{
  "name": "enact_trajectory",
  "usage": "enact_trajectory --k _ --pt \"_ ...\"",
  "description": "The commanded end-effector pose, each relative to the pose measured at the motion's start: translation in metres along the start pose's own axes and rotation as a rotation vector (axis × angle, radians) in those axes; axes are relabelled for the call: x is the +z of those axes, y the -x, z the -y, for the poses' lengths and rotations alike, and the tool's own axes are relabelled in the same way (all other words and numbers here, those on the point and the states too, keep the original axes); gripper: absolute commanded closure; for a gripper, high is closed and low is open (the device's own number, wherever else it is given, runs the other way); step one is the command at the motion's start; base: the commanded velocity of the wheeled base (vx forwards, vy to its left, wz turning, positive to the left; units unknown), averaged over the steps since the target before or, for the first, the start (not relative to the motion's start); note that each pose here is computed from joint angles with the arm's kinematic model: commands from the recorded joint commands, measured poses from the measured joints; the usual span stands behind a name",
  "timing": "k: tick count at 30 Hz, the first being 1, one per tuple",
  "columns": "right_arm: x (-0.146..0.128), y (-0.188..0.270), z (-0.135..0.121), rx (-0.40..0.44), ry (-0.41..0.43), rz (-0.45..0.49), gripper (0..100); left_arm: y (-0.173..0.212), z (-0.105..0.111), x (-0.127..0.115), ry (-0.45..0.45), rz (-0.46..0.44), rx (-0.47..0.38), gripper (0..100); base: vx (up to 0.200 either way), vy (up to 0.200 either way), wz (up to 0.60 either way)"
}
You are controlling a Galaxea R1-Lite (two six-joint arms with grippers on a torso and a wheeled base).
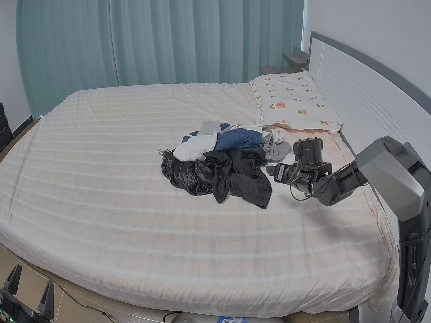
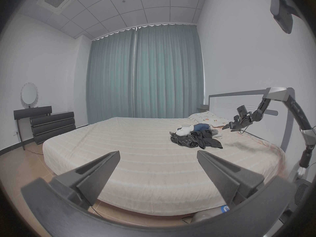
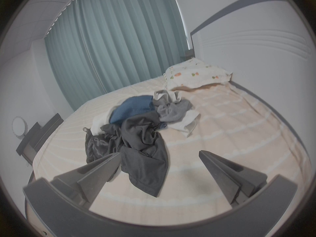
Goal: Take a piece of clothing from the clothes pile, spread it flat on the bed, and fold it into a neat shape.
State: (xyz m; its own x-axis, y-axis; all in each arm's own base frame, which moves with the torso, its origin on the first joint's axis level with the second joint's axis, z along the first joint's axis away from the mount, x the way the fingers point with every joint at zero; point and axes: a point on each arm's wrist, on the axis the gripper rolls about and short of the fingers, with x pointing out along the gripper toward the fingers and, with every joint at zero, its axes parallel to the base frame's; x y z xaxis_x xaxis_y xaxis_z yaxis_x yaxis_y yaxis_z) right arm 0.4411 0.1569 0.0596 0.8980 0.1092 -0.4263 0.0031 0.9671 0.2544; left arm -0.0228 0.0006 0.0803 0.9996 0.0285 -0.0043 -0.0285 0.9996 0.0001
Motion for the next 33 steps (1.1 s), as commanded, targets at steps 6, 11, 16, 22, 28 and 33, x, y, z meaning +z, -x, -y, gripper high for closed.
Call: enact_trajectory --k 6,11,16,22,28,33 --pt "-0.059 -0.072 -0.013 -0.028 -0.045 -0.047 0 0.0 0.0 -0.005 0.0 0.0 0.001 0 0.0 0.0 0.0" --pt "-0.078 -0.087 -0.016 -0.03 -0.049 -0.053 0 0.0 0.0 -0.005 0.0 0.0 0.001 0 0.0 0.0 0.0" --pt "-0.08 -0.099 -0.017 -0.026 -0.057 -0.024 0 0.0 0.0 -0.005 0.0 0.0 0.001 0 0.0 0.0 0.0" --pt "-0.079 -0.108 -0.027 -0.027 -0.09 -0.031 0 0.0 0.0 -0.005 0.0 0.0 0.001 0 0.0 0.0 0.0" --pt "-0.097 -0.109 -0.035 -0.035 -0.085 -0.093 100 0.0 0.0 -0.005 0.0 0.0 0.001 0 0.0 0.0 0.0" --pt "-0.088 -0.106 -0.044 0.0 -0.112 -0.037 100 0.0 0.0 -0.005 0.0 0.0 0.001 0 0.0 0.0 0.0"
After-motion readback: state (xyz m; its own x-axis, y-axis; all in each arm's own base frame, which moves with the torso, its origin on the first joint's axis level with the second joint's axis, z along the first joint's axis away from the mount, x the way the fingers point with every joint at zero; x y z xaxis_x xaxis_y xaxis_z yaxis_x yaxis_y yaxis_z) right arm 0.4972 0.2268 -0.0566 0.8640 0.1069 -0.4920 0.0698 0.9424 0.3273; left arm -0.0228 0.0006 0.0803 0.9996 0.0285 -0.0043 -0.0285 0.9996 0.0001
